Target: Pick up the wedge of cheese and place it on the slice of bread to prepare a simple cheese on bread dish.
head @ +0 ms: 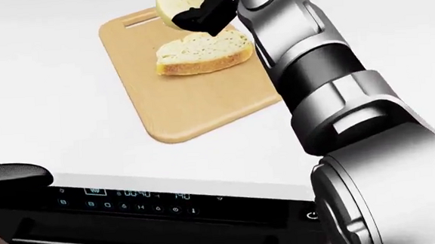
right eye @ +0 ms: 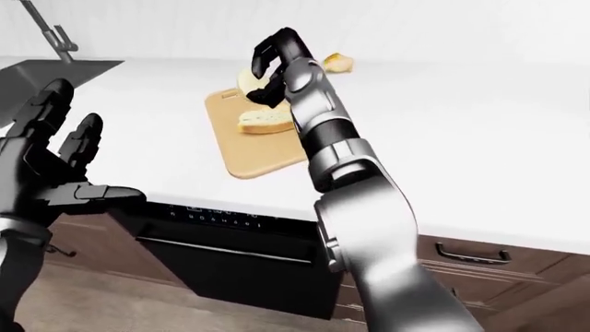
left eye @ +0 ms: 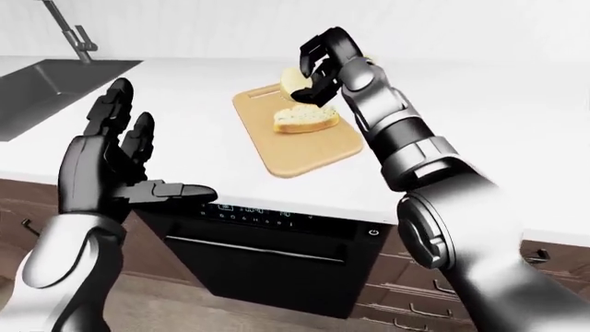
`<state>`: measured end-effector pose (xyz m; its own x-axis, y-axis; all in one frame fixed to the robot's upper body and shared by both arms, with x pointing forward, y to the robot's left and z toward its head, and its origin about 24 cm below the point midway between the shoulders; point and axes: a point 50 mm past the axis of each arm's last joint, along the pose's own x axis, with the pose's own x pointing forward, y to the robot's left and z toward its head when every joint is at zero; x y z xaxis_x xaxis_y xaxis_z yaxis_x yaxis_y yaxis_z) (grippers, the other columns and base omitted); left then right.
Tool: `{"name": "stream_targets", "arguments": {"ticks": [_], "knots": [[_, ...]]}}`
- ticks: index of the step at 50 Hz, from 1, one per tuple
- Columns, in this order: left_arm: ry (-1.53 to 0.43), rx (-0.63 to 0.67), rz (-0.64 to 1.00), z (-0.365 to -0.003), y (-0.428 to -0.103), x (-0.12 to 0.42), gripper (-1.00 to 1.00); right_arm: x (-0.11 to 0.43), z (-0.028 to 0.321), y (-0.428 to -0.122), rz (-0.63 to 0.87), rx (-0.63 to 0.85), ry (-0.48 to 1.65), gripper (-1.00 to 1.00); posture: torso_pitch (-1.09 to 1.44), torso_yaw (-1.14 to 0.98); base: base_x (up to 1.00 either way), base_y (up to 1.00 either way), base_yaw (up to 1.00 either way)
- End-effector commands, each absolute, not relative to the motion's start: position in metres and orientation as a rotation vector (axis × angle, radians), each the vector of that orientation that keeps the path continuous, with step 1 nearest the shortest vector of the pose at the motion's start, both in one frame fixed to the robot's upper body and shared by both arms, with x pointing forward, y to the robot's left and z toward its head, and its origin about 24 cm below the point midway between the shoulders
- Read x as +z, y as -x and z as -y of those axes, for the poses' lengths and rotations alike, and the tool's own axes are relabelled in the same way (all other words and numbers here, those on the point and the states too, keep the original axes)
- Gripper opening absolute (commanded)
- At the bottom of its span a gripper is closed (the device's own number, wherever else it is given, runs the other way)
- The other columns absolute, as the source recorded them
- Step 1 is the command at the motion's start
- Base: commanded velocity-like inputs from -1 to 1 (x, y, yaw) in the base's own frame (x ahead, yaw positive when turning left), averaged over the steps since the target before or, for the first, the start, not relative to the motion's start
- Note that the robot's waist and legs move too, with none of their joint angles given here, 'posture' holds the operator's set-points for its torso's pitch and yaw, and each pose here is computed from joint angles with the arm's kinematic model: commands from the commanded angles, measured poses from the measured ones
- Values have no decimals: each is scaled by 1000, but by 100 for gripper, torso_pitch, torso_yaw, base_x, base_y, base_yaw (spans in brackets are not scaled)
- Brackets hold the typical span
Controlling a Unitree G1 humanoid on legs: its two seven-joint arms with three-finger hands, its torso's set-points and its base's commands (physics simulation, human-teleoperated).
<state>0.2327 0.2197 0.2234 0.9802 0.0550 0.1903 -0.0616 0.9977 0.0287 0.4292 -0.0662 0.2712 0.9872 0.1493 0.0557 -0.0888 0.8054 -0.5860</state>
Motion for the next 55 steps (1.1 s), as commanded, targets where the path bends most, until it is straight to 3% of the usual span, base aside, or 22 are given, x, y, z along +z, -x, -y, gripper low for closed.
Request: {"name": "stream_targets", "arguments": {"ticks": [1, 34, 55], "knots": [[-52, 58, 263, -218, -229, 236, 100, 303, 61, -425, 220, 102, 613, -100, 0, 0, 0, 0, 0], [-39, 83, 254, -232, -223, 225, 100, 288, 66, -428, 163, -24, 694, -100, 0, 0, 0, 0, 0], [-34, 88, 252, -235, -222, 221, 100, 273, 64, -428, 126, -17, 722, -100, 0, 0, 0, 0, 0]]}}
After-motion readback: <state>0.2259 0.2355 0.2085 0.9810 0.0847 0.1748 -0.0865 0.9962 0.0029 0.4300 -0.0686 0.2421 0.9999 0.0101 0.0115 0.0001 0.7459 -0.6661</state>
